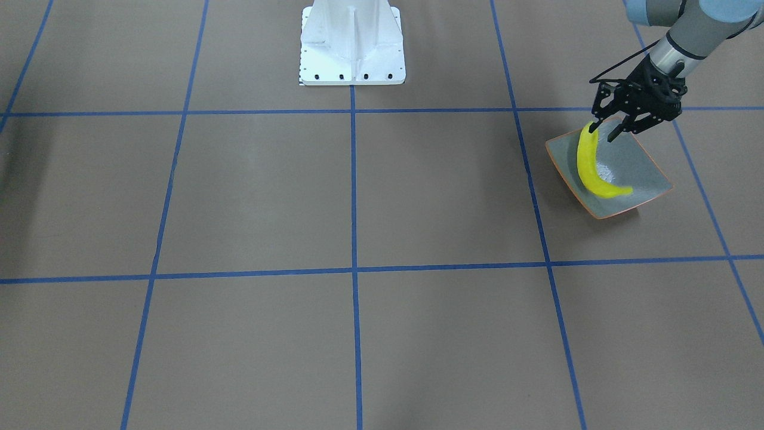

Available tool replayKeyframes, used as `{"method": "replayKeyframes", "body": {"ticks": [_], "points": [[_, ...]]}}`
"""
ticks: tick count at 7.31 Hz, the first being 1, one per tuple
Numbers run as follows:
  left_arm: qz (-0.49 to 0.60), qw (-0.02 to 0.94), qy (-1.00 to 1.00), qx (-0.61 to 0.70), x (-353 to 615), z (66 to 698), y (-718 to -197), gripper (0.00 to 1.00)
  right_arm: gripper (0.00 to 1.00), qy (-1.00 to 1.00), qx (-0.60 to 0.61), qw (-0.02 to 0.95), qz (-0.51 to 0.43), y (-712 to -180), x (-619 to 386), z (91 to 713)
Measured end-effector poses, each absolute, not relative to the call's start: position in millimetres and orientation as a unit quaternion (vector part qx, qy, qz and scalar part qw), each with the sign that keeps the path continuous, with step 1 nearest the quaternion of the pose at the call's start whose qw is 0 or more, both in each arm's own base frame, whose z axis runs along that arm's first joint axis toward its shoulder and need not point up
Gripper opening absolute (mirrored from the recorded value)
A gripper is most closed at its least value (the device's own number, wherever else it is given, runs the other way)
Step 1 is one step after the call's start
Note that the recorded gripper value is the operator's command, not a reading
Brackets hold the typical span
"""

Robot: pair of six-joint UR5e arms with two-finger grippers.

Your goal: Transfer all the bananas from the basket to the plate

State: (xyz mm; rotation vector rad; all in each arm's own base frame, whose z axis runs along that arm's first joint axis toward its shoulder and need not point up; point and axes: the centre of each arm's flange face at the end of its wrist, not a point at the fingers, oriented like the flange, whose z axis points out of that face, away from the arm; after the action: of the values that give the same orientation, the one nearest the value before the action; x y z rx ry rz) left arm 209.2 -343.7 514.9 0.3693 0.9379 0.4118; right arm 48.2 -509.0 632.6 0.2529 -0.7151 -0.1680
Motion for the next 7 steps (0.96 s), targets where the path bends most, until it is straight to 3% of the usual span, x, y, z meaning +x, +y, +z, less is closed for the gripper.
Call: {"method": "replayKeyframes", "body": {"ticks": [5,7], "points": [[0.207,0.827,0.482,0.201,184.1,487.4,-354.4,1.00,0.96,-0.390,0.087,0.913,-0.082,-470.2,53.6,704.8],[0.207,0.824,0.486,0.204,181.6,482.6,-355.1,1.00,0.89,-0.406,0.089,0.906,-0.083,-462.1,51.4,739.1]]}}
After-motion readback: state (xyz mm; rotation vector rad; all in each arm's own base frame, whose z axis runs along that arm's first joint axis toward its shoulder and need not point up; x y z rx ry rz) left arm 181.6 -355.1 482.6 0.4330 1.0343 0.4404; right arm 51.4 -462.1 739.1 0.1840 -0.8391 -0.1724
